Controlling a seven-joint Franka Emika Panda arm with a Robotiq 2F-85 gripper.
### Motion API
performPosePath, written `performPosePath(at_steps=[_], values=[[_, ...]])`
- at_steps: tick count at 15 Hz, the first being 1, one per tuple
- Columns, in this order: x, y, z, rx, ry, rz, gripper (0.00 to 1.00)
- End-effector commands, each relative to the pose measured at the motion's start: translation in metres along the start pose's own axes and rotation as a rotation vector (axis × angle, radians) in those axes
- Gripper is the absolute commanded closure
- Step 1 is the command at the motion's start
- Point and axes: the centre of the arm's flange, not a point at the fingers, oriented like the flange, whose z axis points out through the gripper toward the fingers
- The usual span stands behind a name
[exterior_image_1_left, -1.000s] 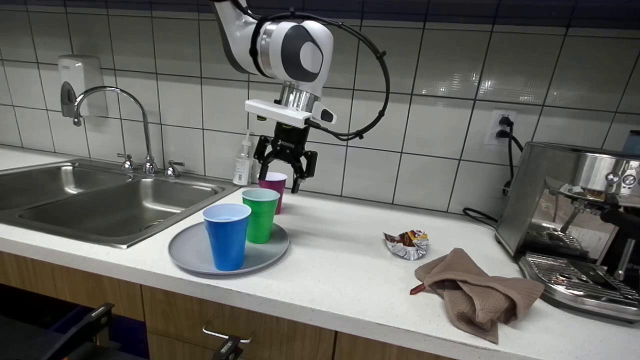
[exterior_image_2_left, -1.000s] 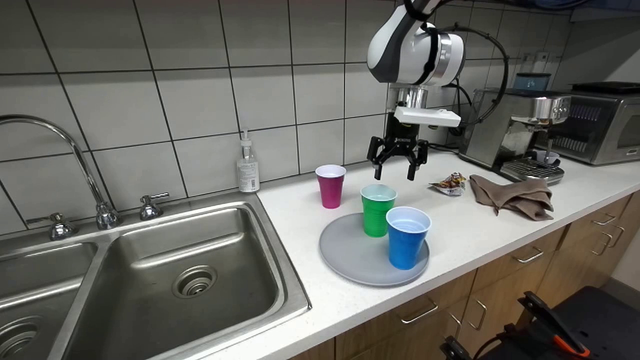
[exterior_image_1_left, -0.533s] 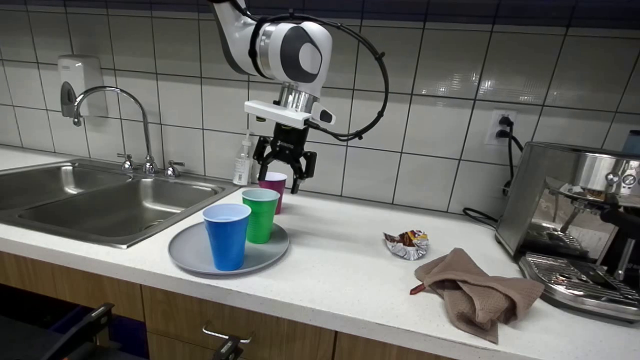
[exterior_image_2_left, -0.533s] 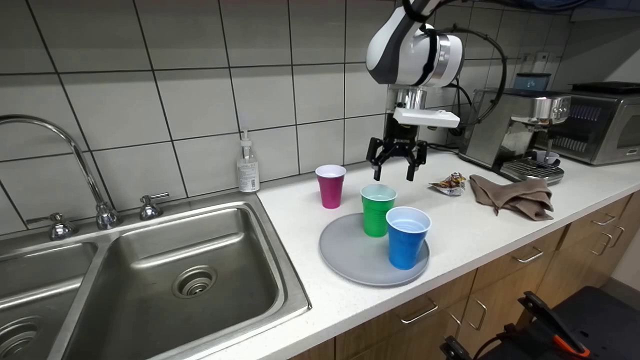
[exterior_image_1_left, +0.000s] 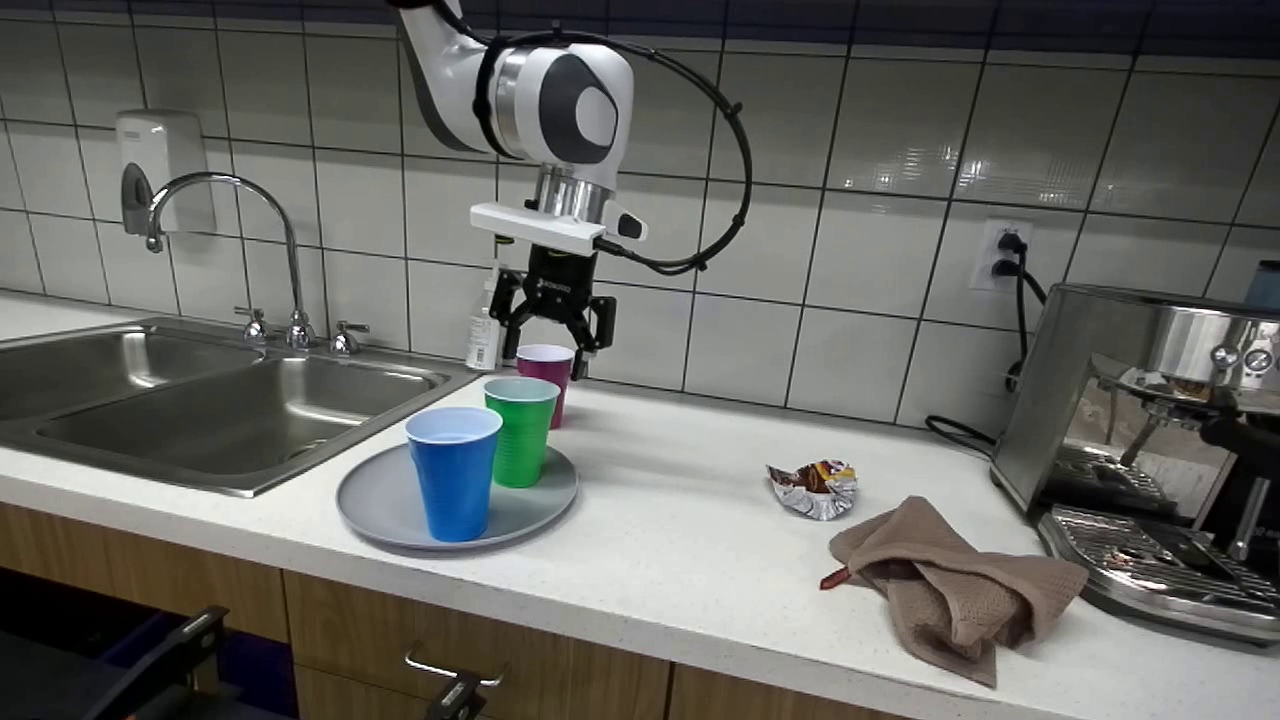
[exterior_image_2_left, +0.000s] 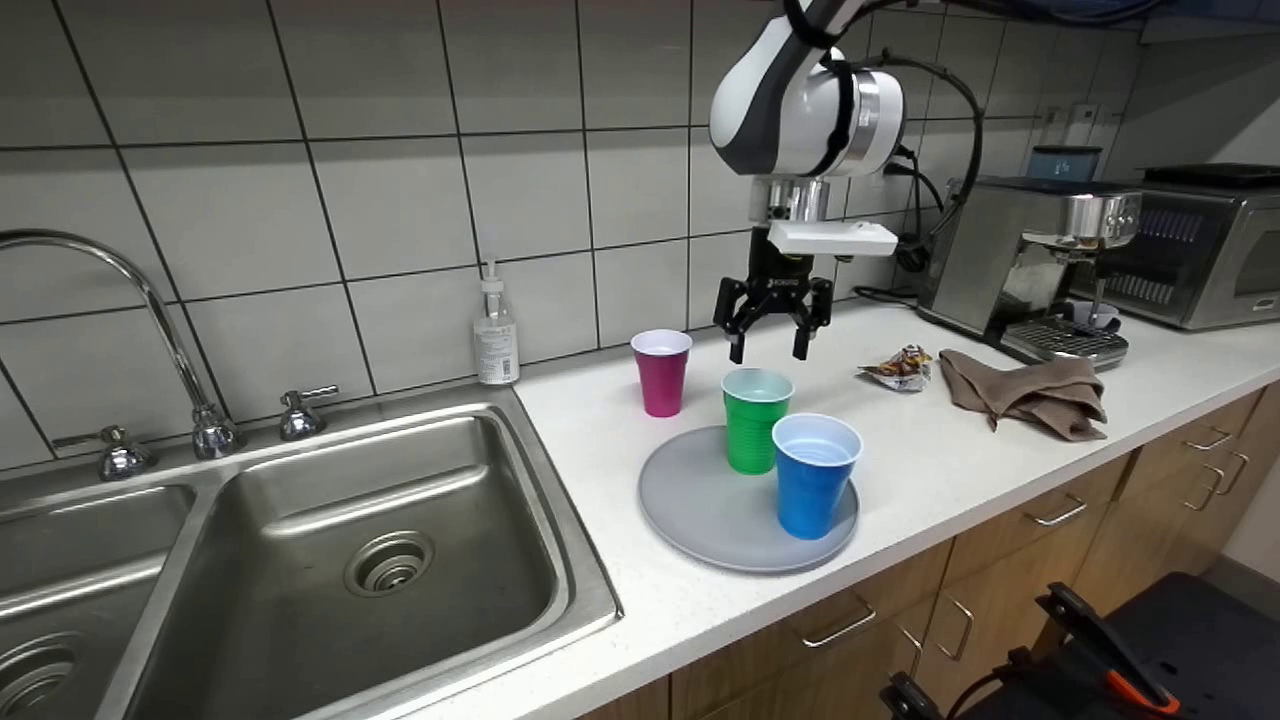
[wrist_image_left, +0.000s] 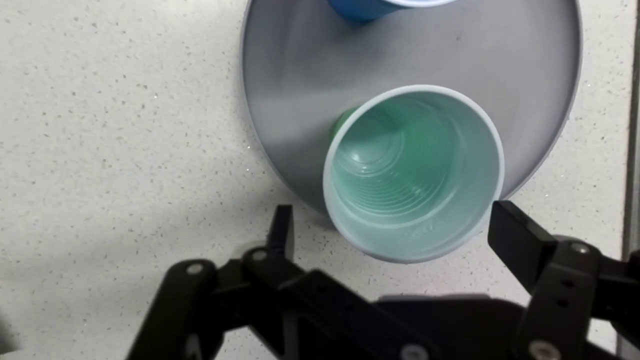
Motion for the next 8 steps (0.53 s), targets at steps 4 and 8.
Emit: performPosePath(at_steps=[4, 8], values=[[0.017, -0.020, -0.006, -0.057, 0.045, -0.098, 0.00], [0.030, -0.033, -0.008, -0.073, 0.056, -0.139, 0.00]])
